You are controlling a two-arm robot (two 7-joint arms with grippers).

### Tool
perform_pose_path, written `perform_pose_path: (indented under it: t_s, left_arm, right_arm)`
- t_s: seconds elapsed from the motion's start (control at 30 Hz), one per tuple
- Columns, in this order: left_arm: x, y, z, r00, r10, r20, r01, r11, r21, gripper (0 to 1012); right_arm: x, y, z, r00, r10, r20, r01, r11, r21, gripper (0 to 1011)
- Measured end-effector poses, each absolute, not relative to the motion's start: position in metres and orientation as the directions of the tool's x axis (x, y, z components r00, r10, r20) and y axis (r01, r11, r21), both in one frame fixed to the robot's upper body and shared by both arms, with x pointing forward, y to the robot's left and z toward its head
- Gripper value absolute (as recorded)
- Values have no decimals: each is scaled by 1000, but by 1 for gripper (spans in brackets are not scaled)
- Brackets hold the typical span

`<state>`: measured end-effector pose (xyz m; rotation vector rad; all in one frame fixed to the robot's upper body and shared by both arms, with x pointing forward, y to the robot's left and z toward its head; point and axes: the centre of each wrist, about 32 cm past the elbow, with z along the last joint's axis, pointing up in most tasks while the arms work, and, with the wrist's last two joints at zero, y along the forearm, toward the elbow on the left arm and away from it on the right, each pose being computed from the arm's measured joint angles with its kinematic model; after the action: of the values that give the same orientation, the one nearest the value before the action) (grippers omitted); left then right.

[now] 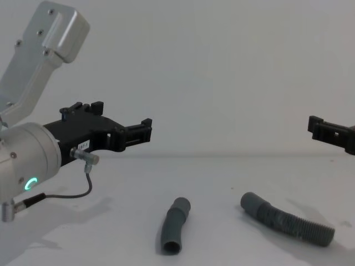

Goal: Use both hands to pick up one end of the pipe from the table, align the ends, and insert them.

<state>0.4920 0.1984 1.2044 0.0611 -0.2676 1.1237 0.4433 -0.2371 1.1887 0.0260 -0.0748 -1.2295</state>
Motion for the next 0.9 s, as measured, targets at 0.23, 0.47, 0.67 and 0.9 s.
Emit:
perform_pose_path:
  t_s: [0.23, 0.47, 0.67, 0.9]
  left_arm:
    - [492, 198, 1204, 404, 882, 242, -897, 434, -86, 1001]
    - [493, 199, 1204, 406, 881, 243, -896, 437, -84, 1001]
    - [503, 201, 1206, 429, 870, 242, -885, 458, -78, 1001]
    - [527, 203, 1211, 485, 844, 229, -857, 510, -64, 1001]
  right_arm:
    - [443, -237, 1189, 333, -942, 43, 940, 335, 60, 1001]
    - [443, -237, 1189, 333, -942, 43, 940, 335, 60, 1001]
    - [446, -236, 1190, 336, -941, 44, 939, 338, 58, 1001]
    - [463, -231, 1195, 369, -928, 48, 928, 371, 30, 1001]
